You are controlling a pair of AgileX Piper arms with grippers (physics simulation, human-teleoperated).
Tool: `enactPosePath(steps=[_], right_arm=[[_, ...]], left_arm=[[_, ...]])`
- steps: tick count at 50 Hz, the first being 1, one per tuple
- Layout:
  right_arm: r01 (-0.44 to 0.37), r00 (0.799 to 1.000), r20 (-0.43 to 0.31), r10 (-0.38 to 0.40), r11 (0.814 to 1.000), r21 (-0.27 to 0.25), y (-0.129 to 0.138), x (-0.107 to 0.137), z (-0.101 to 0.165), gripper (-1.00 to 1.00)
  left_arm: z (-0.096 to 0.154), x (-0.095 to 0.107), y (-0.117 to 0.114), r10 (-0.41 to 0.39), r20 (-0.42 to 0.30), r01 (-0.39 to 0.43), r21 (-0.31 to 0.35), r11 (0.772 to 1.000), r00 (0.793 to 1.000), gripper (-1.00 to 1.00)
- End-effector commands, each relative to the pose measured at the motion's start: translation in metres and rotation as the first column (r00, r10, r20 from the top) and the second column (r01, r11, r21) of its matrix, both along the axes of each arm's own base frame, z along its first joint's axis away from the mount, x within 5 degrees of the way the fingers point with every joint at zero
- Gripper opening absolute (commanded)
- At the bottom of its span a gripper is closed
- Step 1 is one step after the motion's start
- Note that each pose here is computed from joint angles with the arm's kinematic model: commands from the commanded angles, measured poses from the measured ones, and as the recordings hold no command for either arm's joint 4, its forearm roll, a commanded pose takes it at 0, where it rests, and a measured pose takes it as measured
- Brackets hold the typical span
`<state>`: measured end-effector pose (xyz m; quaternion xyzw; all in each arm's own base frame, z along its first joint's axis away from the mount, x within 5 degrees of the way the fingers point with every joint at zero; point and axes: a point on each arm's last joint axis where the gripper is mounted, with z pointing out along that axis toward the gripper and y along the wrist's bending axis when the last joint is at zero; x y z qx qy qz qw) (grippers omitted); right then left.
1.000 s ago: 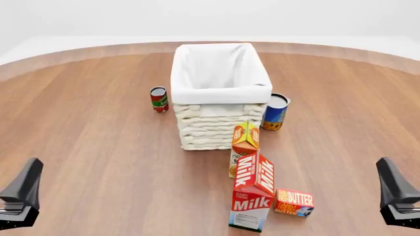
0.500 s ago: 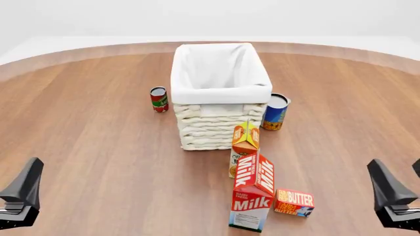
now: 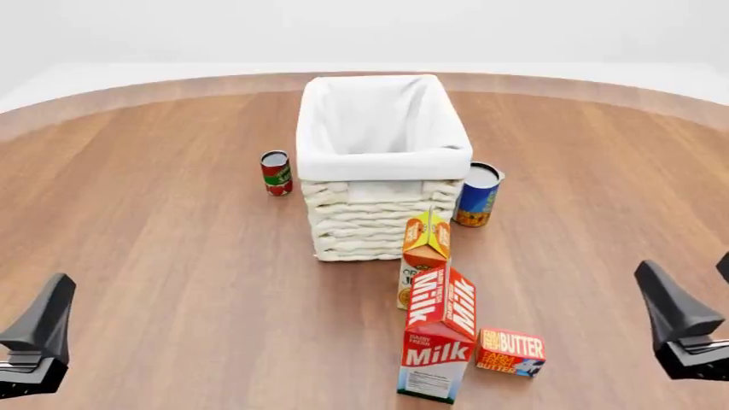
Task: Pick up the butter and put it in the basket.
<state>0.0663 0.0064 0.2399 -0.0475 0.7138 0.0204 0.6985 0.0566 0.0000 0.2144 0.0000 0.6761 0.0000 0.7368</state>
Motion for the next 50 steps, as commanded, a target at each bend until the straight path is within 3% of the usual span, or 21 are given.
enactPosePath(steps=[1,7,13,21,24,25,27,30,39,40,42,44,45,47,50], right_arm=[[-0.027,0.999,-0.020,0.025,0.995,-0.092,0.001,-0.004,0.013,1.00],[-0.077,0.996,-0.044,0.071,0.987,-0.140,0.003,-0.008,0.017,1.00],[-0.150,0.988,-0.079,0.136,0.967,-0.205,0.006,-0.011,0.023,1.00],[-0.199,0.978,-0.109,0.178,0.953,-0.229,0.009,-0.009,0.035,1.00],[-0.240,0.968,-0.136,0.212,0.943,-0.233,0.011,-0.010,0.038,1.00],[-0.283,0.955,-0.164,0.249,0.928,-0.244,0.014,-0.010,0.039,1.00],[-0.283,0.954,-0.170,0.247,0.927,-0.245,0.014,-0.009,0.042,1.00],[-0.332,0.936,-0.205,0.284,0.908,-0.255,0.017,-0.010,0.042,1.00],[-0.378,0.915,-0.261,0.307,0.878,-0.293,0.020,-0.005,0.044,1.00],[-0.404,0.903,-0.281,0.326,0.866,-0.294,0.022,-0.006,0.043,1.00],[-0.413,0.897,-0.298,0.327,0.861,-0.296,0.022,-0.005,0.045,1.00],[-0.439,0.883,-0.319,0.343,0.843,-0.311,0.023,-0.006,0.045,1.00],[-0.427,0.889,-0.314,0.332,0.849,-0.312,0.023,-0.005,0.048,1.00],[-0.435,0.886,-0.326,0.329,0.834,-0.339,0.023,-0.004,0.048,1.00],[-0.425,0.891,-0.324,0.318,0.836,-0.348,0.022,-0.004,0.054,1.00]], left_arm=[[0.000,0.000,0.000,0.000,0.000,0.000,0.000,1.000,1.000,1.00],[0.000,0.000,0.000,0.000,0.000,0.000,0.000,1.000,1.000,1.00],[0.000,0.000,0.000,0.000,0.000,0.000,0.000,1.000,1.000,1.00],[0.000,0.000,0.000,0.000,0.000,0.000,0.000,1.000,1.000,1.00],[0.000,0.000,0.000,0.000,0.000,0.000,0.000,1.000,1.000,1.00],[0.000,0.000,0.000,0.000,0.000,0.000,0.000,1.000,1.000,1.00],[0.000,0.000,0.000,0.000,0.000,0.000,0.000,1.000,1.000,1.00],[0.000,0.000,0.000,0.000,0.000,0.000,0.000,1.000,1.000,1.00],[0.000,0.000,0.000,0.000,0.000,0.000,0.000,1.000,1.000,1.00],[0.000,0.000,0.000,0.000,0.000,0.000,0.000,1.000,1.000,1.00],[0.000,0.000,0.000,0.000,0.000,0.000,0.000,1.000,1.000,1.00],[0.000,0.000,0.000,0.000,0.000,0.000,0.000,1.000,1.000,1.00],[0.000,0.000,0.000,0.000,0.000,0.000,0.000,1.000,1.000,1.00],[0.000,0.000,0.000,0.000,0.000,0.000,0.000,1.000,1.000,1.00],[0.000,0.000,0.000,0.000,0.000,0.000,0.000,1.000,1.000,1.00]])
